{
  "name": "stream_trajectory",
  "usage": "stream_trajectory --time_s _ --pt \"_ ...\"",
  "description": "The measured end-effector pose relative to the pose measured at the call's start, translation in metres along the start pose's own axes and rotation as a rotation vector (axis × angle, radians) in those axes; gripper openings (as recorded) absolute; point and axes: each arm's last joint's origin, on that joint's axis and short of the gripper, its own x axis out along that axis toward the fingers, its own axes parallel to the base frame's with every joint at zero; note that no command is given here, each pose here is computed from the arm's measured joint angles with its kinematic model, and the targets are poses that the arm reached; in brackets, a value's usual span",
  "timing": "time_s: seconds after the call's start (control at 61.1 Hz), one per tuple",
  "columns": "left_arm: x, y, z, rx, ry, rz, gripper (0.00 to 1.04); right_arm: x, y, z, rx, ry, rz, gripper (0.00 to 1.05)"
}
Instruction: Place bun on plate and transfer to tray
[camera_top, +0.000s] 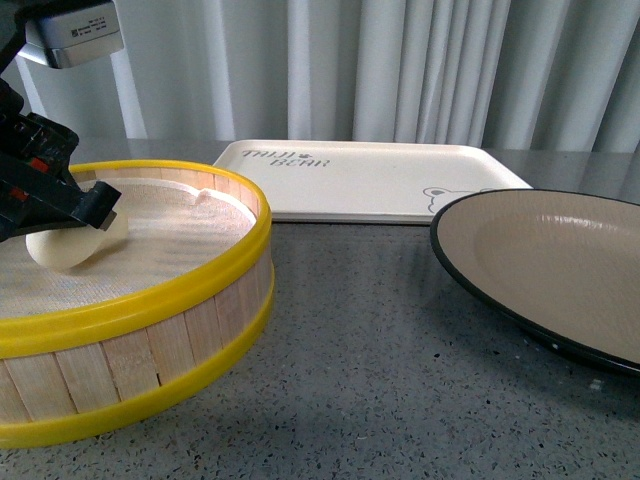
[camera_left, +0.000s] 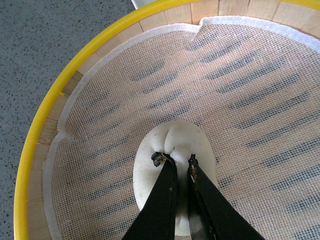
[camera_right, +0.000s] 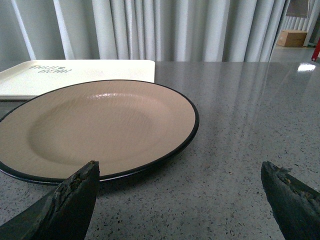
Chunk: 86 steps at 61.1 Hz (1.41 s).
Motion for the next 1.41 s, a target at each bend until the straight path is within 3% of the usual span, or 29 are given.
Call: stream_trajectory --time_s 0.213,0.507,0.671,0.851,1.048,1.408 --pt "-0.02 0.006 0.017 -0.022 -0.055 -0.025 0.04 0.0 0.0 0.0 0.0 0.0 0.0 0.96" --pt "-0.059 -0.005 0.072 0.012 -0.231 -0.057 0.04 0.0 0.0 0.0 0.0 0.0 0.0 0.96" --pt "-0.059 -0.039 0.107 0.077 -0.309 -0.136 0.04 0.0 0.0 0.0 0.0 0.0 0.0 0.96" --pt "-0.038 -0.1 0.13 0.161 -0.354 -0.253 0.04 0.0 0.0 0.0 0.0 0.0 0.0 0.96" --pt "-0.016 -0.154 0.137 0.239 -0.348 -0.354 0.04 0.0 0.0 0.0 0.0 0.0 0.0 0.96" --pt "0.001 -0.196 0.132 0.296 -0.344 -0.438 0.04 0.0 0.0 0.0 0.0 0.0 0.0 0.96"
